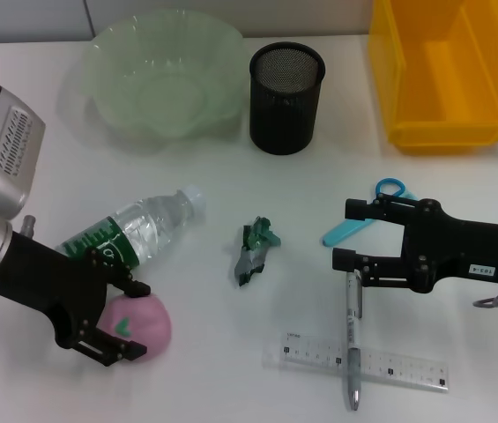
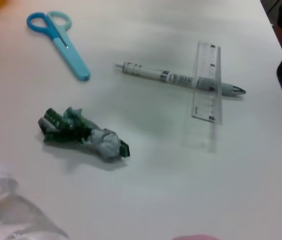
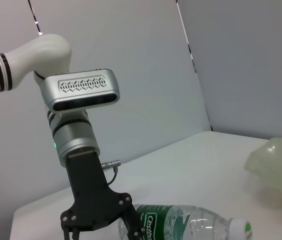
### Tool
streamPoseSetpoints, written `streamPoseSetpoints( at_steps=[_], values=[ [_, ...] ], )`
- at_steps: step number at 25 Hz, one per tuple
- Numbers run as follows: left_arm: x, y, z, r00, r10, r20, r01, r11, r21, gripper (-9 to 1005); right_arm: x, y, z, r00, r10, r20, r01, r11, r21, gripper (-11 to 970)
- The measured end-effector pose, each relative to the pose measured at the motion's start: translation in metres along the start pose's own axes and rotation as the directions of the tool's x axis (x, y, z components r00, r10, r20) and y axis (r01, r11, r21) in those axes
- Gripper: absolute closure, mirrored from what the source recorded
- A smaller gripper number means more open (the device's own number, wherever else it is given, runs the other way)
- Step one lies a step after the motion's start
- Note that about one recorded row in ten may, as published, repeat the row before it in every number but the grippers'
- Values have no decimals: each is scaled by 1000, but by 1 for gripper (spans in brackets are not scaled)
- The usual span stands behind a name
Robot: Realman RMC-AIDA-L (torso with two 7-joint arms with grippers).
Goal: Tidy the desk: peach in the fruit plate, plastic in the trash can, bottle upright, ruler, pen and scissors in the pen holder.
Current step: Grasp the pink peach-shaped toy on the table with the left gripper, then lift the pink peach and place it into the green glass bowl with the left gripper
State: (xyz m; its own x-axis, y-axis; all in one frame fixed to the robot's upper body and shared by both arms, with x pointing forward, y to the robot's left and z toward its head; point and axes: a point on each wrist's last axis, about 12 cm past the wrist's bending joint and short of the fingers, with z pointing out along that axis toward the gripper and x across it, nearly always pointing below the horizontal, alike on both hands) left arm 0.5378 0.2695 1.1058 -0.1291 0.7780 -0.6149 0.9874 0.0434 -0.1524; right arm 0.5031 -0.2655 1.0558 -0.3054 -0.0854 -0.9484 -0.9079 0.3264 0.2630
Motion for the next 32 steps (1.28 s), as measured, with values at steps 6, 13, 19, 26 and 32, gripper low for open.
streamPoseSetpoints(
  at_steps=[6, 13, 19, 26, 32],
  values=[
    [-3, -4, 2, 999, 32, 6, -32, 999, -17, 241, 0, 1, -1, 1000, 4, 6, -4, 1000, -4, 143],
    [-3, -6, 4, 999, 42, 14, -42, 999, -16, 462, 0, 1, -2, 1000, 9, 3, -9, 1000, -5, 143],
    [-4, -6, 4, 999, 44, 20, -43, 999, -15, 696, 0, 1, -2, 1000, 12, -1, -12, 1000, -9, 143],
    [-10, -8, 4, 994, 38, 98, -37, 999, -8, 857, -1, 1, -4, 1000, 11, 0, -11, 1000, -13, 142],
    [-11, -9, 0, 960, -3, 279, 11, 1000, -27, 898, -2, 1, -4, 1000, 4, 3, -4, 1000, -10, 142]
  ],
)
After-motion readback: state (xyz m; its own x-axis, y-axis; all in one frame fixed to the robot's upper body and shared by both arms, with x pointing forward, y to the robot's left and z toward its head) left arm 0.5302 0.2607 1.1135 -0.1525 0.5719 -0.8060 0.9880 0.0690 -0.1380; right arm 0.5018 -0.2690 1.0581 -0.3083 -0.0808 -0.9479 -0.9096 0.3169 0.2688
